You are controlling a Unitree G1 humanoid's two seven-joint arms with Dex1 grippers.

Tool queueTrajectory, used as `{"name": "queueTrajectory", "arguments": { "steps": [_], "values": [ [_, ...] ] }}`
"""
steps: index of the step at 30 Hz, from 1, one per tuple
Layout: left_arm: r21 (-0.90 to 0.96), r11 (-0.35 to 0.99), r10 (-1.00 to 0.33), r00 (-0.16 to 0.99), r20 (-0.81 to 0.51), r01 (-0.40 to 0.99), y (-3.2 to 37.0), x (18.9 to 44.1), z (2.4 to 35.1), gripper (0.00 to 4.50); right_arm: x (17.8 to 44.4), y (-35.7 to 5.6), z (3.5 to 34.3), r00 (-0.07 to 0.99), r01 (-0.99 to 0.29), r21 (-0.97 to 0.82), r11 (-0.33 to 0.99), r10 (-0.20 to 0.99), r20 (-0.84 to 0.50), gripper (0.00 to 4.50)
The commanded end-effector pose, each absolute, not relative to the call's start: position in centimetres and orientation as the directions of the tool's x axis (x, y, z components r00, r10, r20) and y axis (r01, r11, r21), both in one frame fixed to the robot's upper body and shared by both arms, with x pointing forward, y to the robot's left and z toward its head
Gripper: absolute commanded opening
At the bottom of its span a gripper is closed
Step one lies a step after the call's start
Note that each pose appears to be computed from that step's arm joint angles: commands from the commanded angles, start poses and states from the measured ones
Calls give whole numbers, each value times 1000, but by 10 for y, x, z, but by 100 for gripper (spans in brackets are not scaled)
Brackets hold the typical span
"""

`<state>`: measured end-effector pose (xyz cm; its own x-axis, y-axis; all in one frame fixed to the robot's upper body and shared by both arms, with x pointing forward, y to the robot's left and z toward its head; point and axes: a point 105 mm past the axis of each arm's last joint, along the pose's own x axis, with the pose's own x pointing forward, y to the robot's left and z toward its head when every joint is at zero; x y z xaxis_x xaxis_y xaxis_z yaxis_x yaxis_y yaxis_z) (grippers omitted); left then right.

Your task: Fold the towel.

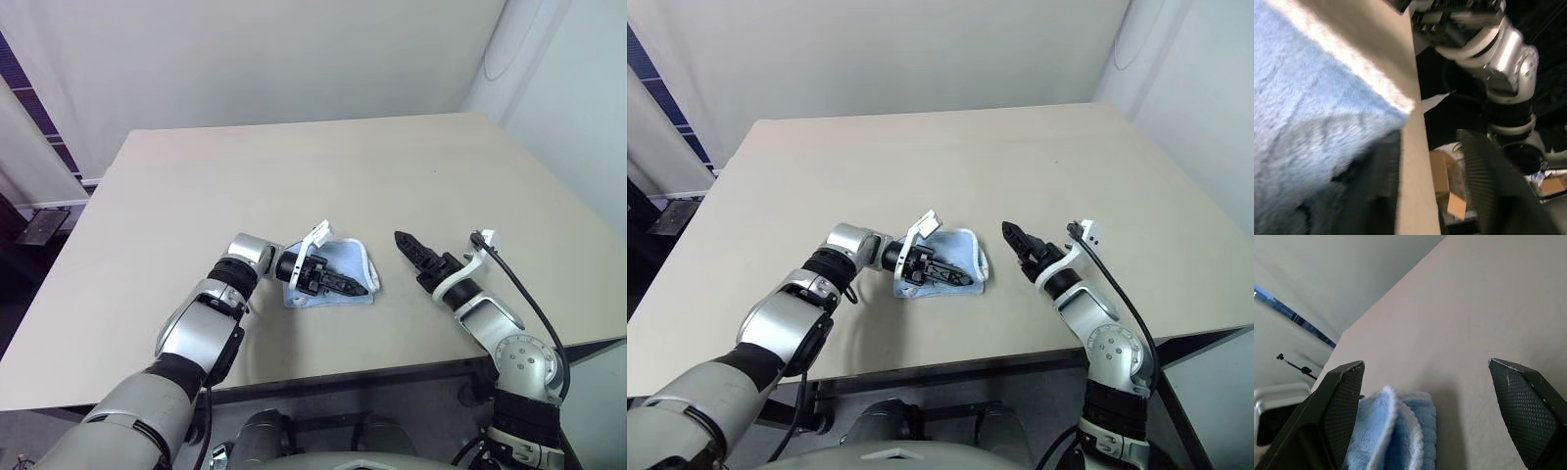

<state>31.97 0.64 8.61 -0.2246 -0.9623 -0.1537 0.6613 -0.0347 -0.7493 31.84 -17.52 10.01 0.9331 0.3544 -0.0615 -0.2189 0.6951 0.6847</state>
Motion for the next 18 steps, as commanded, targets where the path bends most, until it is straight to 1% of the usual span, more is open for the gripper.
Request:
{"name": "queueTrajectory", "arguments": {
  "steps": [1,3,5,7,8,9,10,12,15,18],
  "values": [
    [-655,-142,-965,-253,-77,742,8,322,123,354,323,-175,114,937,-258,647,718,349,-14,427],
    [-609,-163,-971,-237,-42,776,16,322,137,423,325,-175,118,937,-271,617,739,349,-7,427],
    [-554,-158,-981,-192,-3,817,24,325,149,423,325,-171,121,927,-302,571,764,376,-13,427],
    [-459,-77,-993,-112,-49,885,36,331,148,423,321,-162,133,897,-385,541,748,441,29,427],
    [-416,-53,-994,-89,-68,908,41,331,147,425,319,-159,139,886,-419,517,747,461,51,408],
    [-363,-31,-998,-51,-44,931,46,333,150,427,317,-155,145,869,-459,483,746,490,69,386],
    [-313,2,-1000,4,7,950,51,336,157,427,315,-151,150,853,-494,434,754,516,74,356],
    [-284,77,-996,87,24,956,61,343,157,450,313,-145,153,827,-540,370,756,558,65,294],
    [-290,149,-988,156,-1,945,73,348,149,450,312,-136,155,783,-602,311,735,620,50,172],
    [-232,221,-974,225,-10,947,78,355,146,450,312,-123,153,732,-662,263,702,681,21,58]
  ]
}}
